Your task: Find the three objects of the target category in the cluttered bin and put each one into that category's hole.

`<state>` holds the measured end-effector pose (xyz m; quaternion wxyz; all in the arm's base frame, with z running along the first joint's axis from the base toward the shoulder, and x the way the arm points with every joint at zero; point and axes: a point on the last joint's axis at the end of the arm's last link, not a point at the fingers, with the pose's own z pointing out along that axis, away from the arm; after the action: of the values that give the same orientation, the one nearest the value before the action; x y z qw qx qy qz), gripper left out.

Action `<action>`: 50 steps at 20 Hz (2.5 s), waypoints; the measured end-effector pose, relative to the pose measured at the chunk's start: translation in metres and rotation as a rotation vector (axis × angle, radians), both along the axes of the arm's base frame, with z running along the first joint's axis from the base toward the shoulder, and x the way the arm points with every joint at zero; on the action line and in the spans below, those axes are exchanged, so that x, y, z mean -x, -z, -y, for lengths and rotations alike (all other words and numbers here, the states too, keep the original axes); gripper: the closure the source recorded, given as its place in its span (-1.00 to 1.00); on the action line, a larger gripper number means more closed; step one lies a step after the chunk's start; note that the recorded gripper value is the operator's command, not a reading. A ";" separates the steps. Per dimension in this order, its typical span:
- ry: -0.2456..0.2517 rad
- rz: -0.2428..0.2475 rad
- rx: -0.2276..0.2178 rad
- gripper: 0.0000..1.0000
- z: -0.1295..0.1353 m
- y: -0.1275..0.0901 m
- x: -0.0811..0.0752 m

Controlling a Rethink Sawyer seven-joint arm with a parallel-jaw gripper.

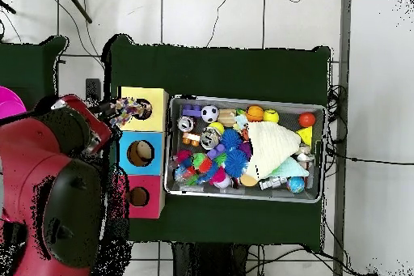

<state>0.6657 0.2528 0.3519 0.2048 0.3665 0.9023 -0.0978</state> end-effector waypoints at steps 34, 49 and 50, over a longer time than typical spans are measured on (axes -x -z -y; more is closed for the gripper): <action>0.012 0.036 0.016 1.00 0.012 0.013 -0.002; -0.011 0.127 0.034 1.00 0.014 0.013 -0.013; -0.013 0.137 0.032 1.00 0.013 0.014 -0.014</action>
<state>0.6801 0.2394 0.3382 0.2724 0.3632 0.8869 -0.0855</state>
